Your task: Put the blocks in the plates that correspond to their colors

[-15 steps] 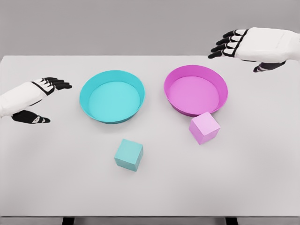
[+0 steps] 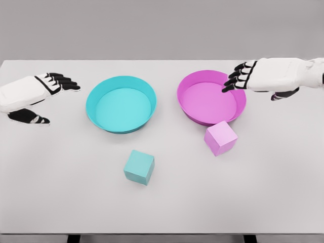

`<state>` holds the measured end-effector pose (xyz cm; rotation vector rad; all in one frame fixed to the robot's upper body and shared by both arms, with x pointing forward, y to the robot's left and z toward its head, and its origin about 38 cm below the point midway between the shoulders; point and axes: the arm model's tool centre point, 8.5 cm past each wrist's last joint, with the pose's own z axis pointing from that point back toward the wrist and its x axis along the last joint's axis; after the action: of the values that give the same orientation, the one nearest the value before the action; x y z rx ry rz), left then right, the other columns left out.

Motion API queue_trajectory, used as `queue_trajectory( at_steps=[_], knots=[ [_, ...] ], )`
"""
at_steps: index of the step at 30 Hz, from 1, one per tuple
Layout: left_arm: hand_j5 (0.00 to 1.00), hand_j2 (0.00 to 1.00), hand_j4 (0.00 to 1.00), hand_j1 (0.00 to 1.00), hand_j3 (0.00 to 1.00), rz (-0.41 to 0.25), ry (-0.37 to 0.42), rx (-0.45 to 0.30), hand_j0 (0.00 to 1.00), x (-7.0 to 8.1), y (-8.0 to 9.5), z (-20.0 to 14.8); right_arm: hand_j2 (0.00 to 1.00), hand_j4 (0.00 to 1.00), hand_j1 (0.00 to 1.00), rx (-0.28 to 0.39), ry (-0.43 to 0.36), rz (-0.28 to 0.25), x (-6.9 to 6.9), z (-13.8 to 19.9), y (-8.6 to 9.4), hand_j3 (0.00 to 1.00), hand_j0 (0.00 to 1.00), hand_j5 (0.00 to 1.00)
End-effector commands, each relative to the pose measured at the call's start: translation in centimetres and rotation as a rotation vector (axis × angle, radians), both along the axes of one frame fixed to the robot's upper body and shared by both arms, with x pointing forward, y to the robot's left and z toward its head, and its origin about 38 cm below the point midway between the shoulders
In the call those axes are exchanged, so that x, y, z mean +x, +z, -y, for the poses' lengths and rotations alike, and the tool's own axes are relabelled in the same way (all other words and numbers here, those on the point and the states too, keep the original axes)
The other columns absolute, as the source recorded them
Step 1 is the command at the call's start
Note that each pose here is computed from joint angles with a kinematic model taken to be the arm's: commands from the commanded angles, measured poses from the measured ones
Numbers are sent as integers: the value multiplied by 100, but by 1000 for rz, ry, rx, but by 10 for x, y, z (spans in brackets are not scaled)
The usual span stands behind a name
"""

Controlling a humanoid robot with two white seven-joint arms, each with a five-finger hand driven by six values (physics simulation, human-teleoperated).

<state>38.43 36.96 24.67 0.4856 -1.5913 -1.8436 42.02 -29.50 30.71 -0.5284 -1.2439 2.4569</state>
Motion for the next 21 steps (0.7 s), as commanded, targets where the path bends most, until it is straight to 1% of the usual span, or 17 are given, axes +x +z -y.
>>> queue_trajectory(
  at_steps=[1,3,5,6,7,8,9,11,12,14,15,16,17,19,21],
  knots=[
    [100,100,100,100,100,-15,-31,41,100,-3,5,6,100,100,100,-27,27,-57,-7,-7,-21,100,100,100],
    [100,100,100,100,100,13,-59,51,100,-2,17,14,100,100,100,-31,32,-69,-8,-9,-26,100,100,100],
    [100,100,100,100,100,-23,-92,126,100,-8,29,14,100,100,100,-46,44,-74,-8,-14,-32,100,100,100],
    [100,100,100,100,100,-64,-117,158,100,-12,37,14,100,100,100,-54,54,-87,-8,-17,-39,100,100,100],
    [100,100,100,100,100,-61,-132,123,100,-12,45,17,100,100,100,-57,61,-98,-9,-19,-43,100,100,100],
    [100,100,100,100,100,-75,-165,92,100,-11,47,26,100,100,100,-57,63,-99,-10,-20,-43,100,100,100],
    [100,100,100,100,100,-94,-197,77,100,-10,47,35,100,100,100,-57,64,-98,-10,-20,-43,100,100,100],
    [100,100,100,100,100,-153,-282,51,100,-6,44,60,100,100,100,-52,61,-97,-10,-19,-42,100,100,100],
    [100,100,100,100,100,-177,-319,50,100,-5,44,70,100,100,100,-40,52,-93,-8,-17,-38,100,100,100],
    [100,100,100,100,100,-196,-363,41,100,-4,48,83,100,100,100,-15,53,-77,-6,-19,-29,100,100,100],
    [100,100,100,100,100,-191,-389,48,100,-8,51,90,100,100,100,-6,63,-76,-5,-25,-29,100,100,100],
    [100,100,100,100,100,-185,-409,52,100,-12,53,94,100,100,100,-5,73,-84,-5,-29,-33,100,100,100],
    [100,100,100,100,100,-188,-420,52,100,-14,52,98,100,100,100,-8,89,-108,-7,-35,-43,100,100,100],
    [100,100,100,100,100,-209,-430,64,100,-15,42,101,100,100,100,-31,110,-152,-12,-41,-61,100,100,100],
    [100,100,100,100,100,-215,-454,71,100,-16,34,111,100,100,100,-58,119,-168,-15,-42,-71,100,100,100]
  ],
)
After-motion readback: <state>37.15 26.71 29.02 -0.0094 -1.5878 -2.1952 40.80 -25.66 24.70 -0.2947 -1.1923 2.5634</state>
